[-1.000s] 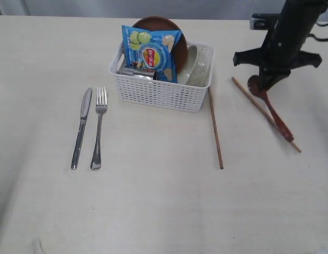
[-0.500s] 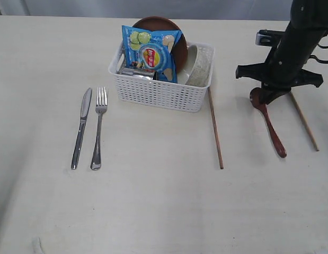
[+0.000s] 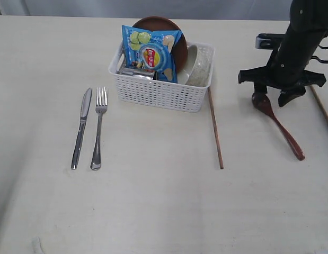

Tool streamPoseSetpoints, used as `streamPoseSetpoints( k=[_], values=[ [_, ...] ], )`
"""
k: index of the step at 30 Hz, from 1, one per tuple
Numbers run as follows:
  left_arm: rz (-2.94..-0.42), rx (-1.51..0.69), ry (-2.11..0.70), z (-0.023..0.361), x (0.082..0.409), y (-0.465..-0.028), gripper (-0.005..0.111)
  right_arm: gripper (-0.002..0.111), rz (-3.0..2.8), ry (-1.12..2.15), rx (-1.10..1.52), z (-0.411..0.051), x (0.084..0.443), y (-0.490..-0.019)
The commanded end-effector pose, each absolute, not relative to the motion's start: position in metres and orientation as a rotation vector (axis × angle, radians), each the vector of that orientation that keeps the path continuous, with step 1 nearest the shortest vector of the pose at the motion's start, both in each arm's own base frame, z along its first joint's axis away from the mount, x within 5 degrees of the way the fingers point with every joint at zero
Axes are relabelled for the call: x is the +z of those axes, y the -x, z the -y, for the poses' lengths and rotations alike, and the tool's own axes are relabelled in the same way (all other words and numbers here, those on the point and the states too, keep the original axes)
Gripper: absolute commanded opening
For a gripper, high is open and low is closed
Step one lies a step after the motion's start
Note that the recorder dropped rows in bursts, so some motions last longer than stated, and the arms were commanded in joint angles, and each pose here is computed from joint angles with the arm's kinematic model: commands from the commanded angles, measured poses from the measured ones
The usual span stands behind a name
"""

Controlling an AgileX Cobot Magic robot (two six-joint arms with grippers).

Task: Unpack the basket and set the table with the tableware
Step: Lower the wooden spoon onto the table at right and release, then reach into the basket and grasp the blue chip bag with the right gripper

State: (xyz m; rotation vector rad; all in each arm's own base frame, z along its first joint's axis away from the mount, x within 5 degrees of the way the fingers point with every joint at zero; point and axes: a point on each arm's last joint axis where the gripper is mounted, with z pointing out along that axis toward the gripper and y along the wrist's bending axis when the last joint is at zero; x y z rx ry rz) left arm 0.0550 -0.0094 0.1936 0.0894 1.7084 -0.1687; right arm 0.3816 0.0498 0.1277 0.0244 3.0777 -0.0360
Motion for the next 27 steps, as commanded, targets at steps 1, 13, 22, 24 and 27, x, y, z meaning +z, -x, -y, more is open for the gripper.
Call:
streamPoseSetpoints(
  k=[1,13,22,24,27],
  values=[
    [-1.697,-0.177,-0.085,0.01,0.194,-0.055,0.0,0.055,-2.977,0.026,-0.144,-0.04,0.155,-0.392],
    [-1.697,-0.177,-0.085,0.01,0.194,-0.055,0.0,0.016,-2.892,-0.269,-0.153,0.028,0.198,-0.4],
    [-1.697,-0.177,-0.085,0.01,0.194,-0.055,0.0,0.0,-2.679,0.182,0.398,-0.049,0.235,-0.405],
    [-1.698,-0.18,-0.082,0.01,0.194,-0.055,0.0,0.0,-2.631,0.293,0.414,-0.072,0.246,-0.406],
    [-1.698,-0.18,-0.082,0.01,0.194,-0.055,0.0,0.0,-2.564,0.45,0.433,-0.105,0.266,-0.408]
  ],
)
